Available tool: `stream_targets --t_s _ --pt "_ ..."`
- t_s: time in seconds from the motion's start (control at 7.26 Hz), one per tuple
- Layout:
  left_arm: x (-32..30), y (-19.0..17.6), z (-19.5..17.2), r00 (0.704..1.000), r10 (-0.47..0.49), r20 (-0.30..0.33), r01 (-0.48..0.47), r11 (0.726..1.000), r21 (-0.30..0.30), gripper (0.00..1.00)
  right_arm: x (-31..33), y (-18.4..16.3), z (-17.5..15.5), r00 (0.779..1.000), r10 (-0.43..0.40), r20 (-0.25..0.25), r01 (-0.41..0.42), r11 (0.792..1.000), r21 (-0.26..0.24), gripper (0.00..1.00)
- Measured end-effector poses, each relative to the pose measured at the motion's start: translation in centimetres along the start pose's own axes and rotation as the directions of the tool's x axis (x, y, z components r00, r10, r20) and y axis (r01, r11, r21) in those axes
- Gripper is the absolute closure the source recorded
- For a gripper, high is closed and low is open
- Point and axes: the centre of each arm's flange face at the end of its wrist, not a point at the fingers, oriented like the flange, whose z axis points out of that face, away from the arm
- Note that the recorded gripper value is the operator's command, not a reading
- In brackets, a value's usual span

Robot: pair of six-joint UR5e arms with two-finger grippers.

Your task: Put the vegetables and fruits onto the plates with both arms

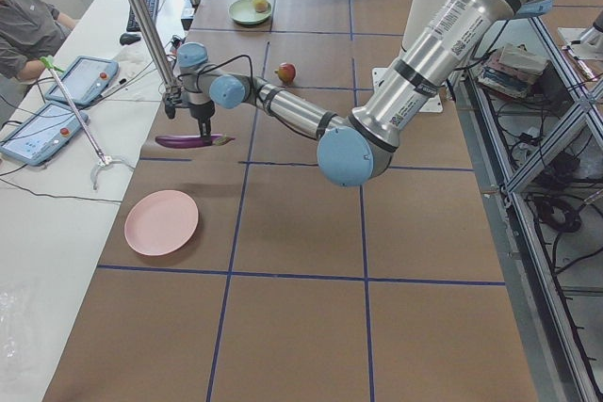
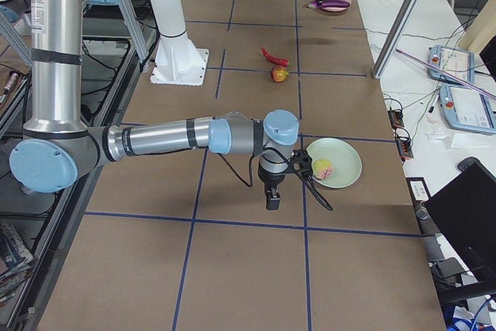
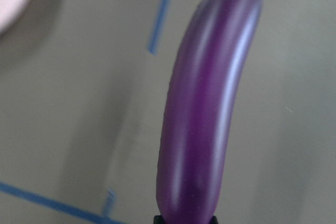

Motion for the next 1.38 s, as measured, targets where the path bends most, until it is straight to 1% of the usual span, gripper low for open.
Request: stream_targets --t_s 0.14,0.28,0.41,0.55,0.69,0.96,1.1,1.24,1.38 --pt "-5.2 -3.3 1.9 0.998 0.049 0.025 -0.049 0.999 -0.002 0.99 0.0 0.0 0.0 1.0 0.0 0.006 0.0 1.0 0.0 0.0" --pt "-9.4 -5.2 4.4 0.996 0.078 0.04 -0.078 0.997 -0.002 0.94 0.0 0.0 0.0 1.0 0.0 0.008 0.0 1.0 0.0 0.0" --pt "-12.4 -6.0 6.7 0.994 0.095 0.057 -0.095 0.996 -0.005 0.88 0.0 0.0 0.1 1.0 0.0 0.009 0.0 1.0 0.0 0.0" --pt "-14.8 -6.4 8.2 0.99 0.112 0.087 -0.111 0.994 -0.008 0.65 0.0 0.0 0.1 1.0 0.0 0.01 0.0 1.0 0.0 0.0" --pt "-16.3 -6.6 9.2 0.985 0.128 0.115 -0.128 0.992 -0.01 0.01 -0.1 0.0 0.1 1.0 0.001 0.013 -0.001 1.0 0.0 0.0" --pt "-17.8 -6.9 9.5 0.973 0.187 0.134 -0.186 0.982 -0.019 0.0 -0.4 -0.2 -0.1 1.0 -0.004 0.022 0.003 1.0 0.006 0.0" --pt "-18.1 -7.2 9.0 0.97 0.206 0.127 -0.205 0.979 -0.019 0.0 -0.9 -0.5 -0.5 1.0 -0.014 0.023 0.014 1.0 0.015 0.0" --pt "-18.1 -7.3 8.5 0.973 0.21 0.098 -0.209 0.978 -0.026 0.0 -2.1 -1.0 -1.3 0.999 -0.037 0.033 0.035 0.999 0.031 0.0" --pt "-17.8 -7.3 7.8 0.977 0.208 0.048 -0.207 0.978 -0.038 0.0 -4.5 -2.1 -2.3 0.995 -0.083 0.052 0.081 0.995 0.054 0.0"
